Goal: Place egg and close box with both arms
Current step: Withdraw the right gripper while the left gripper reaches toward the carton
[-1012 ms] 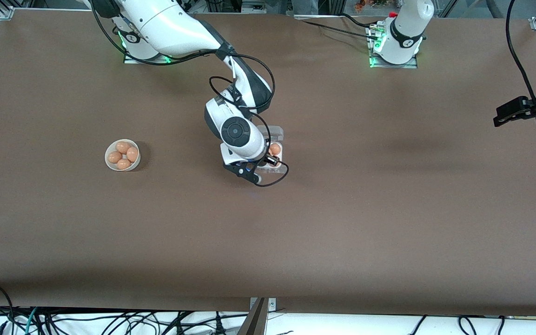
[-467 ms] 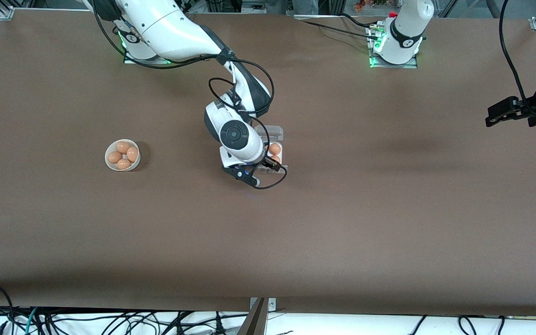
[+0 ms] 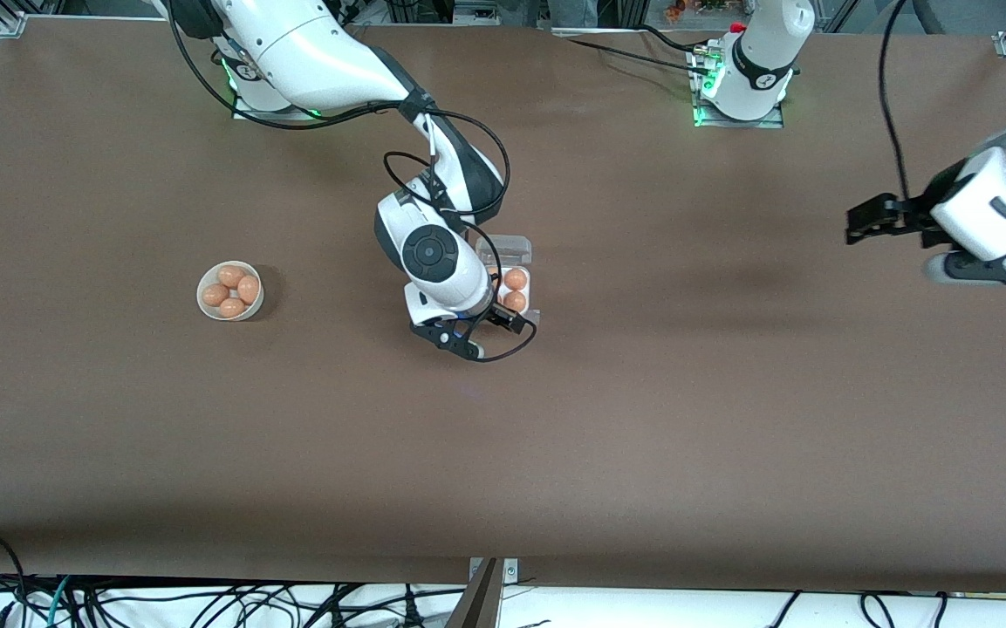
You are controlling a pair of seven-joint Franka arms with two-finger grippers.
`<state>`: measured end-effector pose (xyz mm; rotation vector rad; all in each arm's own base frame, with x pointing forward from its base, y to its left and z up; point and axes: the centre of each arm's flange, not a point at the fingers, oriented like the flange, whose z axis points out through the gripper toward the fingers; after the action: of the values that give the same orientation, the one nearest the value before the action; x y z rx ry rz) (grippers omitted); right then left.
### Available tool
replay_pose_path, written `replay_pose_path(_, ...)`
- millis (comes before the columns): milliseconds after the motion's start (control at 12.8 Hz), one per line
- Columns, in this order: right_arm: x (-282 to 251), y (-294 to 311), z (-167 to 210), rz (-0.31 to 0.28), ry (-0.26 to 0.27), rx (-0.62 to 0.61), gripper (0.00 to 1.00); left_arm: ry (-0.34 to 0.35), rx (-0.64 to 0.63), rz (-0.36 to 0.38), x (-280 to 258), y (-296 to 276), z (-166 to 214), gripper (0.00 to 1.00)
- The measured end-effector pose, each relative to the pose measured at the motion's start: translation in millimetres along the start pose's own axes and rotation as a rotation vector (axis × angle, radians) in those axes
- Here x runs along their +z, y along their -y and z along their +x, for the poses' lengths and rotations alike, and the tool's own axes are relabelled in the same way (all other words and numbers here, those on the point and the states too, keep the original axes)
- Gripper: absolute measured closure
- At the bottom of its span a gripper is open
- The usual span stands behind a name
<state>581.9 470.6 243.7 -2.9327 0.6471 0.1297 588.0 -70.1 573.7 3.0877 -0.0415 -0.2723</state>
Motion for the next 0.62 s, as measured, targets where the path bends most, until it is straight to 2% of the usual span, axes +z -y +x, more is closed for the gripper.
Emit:
replay_pose_path(78, -2, -3, 7, -0.006, -0.017, -0.030, 0.00, 0.017, 0.016, -0.026, 7, -18, 2, 0.06)
replay_pose_path(234, -12, -11, 27, -0.014, -0.051, -0.080, 0.00, 0.059, 0.039, -0.103, 15, -41, 1, 0.34)
replay_pose_path(467, -40, -34, 60, -0.065, -0.070, -0.162, 0.00, 0.145, -0.027, -0.204, 29, -56, 1, 0.67)
replay_pose_path(545, -54, -42, 70, -0.085, -0.072, -0.186, 0.00, 0.183, -0.060, -0.240, 40, -69, 5, 0.75)
replay_pose_path(623, -68, -50, 78, -0.100, -0.074, -0.204, 0.00, 0.227, -0.080, -0.266, 55, -85, 9, 0.76)
